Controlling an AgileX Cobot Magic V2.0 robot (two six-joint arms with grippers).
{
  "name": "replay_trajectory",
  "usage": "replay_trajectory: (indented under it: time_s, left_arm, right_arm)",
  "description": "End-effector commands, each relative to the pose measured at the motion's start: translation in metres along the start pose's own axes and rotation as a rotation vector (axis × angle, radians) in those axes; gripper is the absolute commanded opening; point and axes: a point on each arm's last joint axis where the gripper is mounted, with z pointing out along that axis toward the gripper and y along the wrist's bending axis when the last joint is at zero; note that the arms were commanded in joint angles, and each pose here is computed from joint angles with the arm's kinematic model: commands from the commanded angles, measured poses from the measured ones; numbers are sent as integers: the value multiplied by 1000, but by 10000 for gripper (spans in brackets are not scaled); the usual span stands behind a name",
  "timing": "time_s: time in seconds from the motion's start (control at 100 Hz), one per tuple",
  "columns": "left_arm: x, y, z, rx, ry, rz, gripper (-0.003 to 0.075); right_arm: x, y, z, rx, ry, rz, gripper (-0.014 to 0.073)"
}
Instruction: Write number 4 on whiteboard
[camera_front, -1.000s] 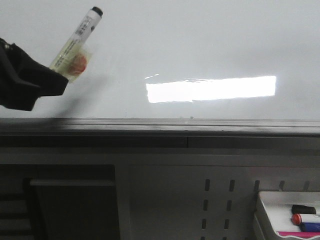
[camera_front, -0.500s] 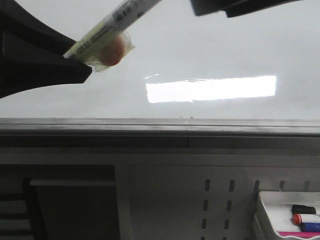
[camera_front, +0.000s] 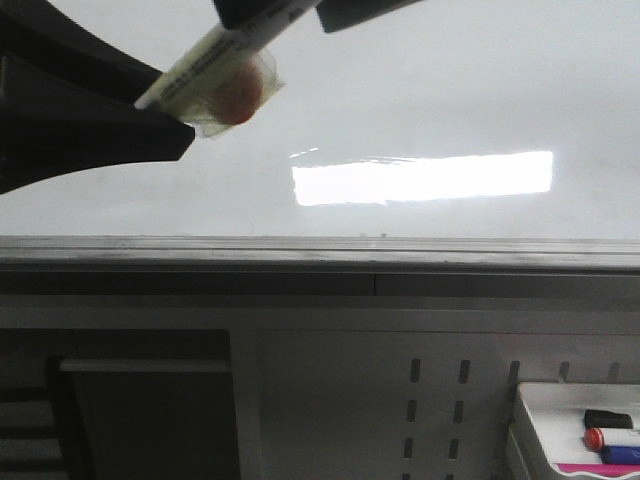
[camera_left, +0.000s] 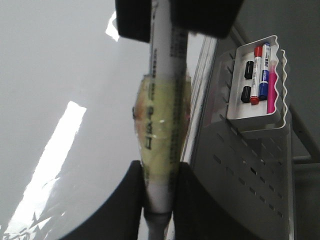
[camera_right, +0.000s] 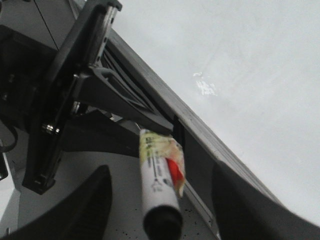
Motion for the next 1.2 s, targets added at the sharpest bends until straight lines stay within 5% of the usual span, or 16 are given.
replay_trajectory:
  time_s: [0.0, 0.09, 0.31, 0.45, 0.69, 0.98, 1.19]
  left_arm:
    - [-13, 7, -2, -34, -89, -19, -20]
    - [-13, 7, -2, -34, -89, -19, -20]
    - [-13, 7, -2, -34, -89, -19, -20]
    - [-13, 7, -2, -33, -89, -24, 47]
    - [-11, 13, -5, -90, -51, -102, 393]
    - [-2, 28, -31, -304, 120, -480, 400]
    - [-6, 29, -38, -327, 99, -491, 400]
  right_arm:
    - [-22, 1, -3, 12, -111, -23, 382]
    - [-21, 1, 2, 12, -98, -22, 304]
    - [-18, 1, 3, 4, -71, -25, -73]
    - [-17, 1, 3, 11, -57, -66, -71]
    - [-17, 0, 3, 10, -55, -47, -71]
    - [-35, -33, 3, 125, -97, 7, -70]
    - [-56, -70, 20, 226, -112, 43, -70]
